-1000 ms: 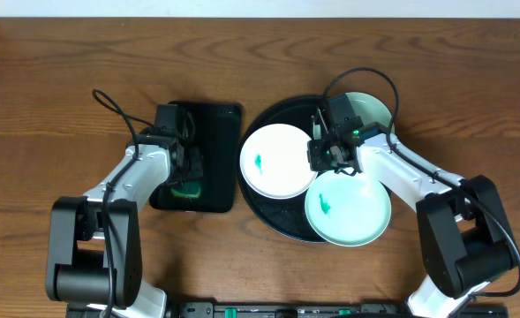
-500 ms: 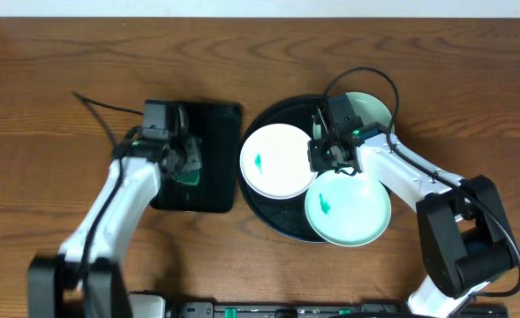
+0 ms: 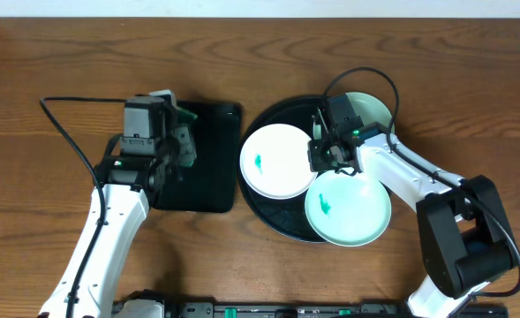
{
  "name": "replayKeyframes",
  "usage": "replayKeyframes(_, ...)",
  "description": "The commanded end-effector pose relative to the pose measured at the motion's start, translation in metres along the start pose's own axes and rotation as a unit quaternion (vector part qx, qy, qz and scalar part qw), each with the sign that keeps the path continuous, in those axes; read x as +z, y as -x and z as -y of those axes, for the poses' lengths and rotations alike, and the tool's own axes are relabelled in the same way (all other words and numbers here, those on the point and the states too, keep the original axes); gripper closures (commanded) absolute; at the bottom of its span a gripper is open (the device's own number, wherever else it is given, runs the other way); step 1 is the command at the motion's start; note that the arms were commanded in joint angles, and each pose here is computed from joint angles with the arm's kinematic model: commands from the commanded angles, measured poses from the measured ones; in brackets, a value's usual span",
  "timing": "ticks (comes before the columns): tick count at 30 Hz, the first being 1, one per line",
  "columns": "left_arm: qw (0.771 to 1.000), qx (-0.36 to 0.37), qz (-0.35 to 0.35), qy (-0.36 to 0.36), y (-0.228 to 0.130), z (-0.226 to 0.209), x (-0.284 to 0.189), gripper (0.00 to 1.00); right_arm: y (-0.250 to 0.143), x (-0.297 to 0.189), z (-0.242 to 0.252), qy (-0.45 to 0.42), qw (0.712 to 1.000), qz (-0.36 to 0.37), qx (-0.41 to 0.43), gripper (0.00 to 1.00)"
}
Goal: Clean dirty plates on tray and stack at the side
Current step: 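Lift the sponge with the left gripper toward the pink-white plate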
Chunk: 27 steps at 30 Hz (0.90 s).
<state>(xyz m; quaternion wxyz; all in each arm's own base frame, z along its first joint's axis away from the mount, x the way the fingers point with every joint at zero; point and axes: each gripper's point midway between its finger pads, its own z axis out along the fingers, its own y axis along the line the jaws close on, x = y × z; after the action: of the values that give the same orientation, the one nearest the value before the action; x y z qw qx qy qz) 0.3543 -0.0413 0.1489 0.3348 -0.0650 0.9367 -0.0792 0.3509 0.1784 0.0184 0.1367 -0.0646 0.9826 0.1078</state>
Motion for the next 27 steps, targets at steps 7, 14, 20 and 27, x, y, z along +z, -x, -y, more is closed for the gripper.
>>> replayKeyframes(7, 1.0, 0.008, 0.02, -0.009, 0.013, 0.006, -0.006, 0.93, -0.004, 0.001, -0.004, 0.005, 1.0, -0.005, -0.002, 0.99)
replayKeyframes(14, 1.0, -0.007, -0.012, -0.001, -0.003, 0.002, -0.005, 0.93, -0.003, 0.001, -0.005, 0.007, 1.0, -0.005, -0.003, 0.98)
replayKeyframes(20, 1.0, -0.02, -0.017, -0.01, -0.005, 0.005, -0.005, 0.93, -0.003, 0.001, -0.005, 0.007, 1.0, -0.004, -0.003, 0.61)
replayKeyframes(27, 0.999, -0.02, -0.026, -0.043, -0.008, 0.016, -0.006, 0.92, -0.003, 0.001, -0.006, 0.007, 1.0, -0.004, -0.004, 0.85)
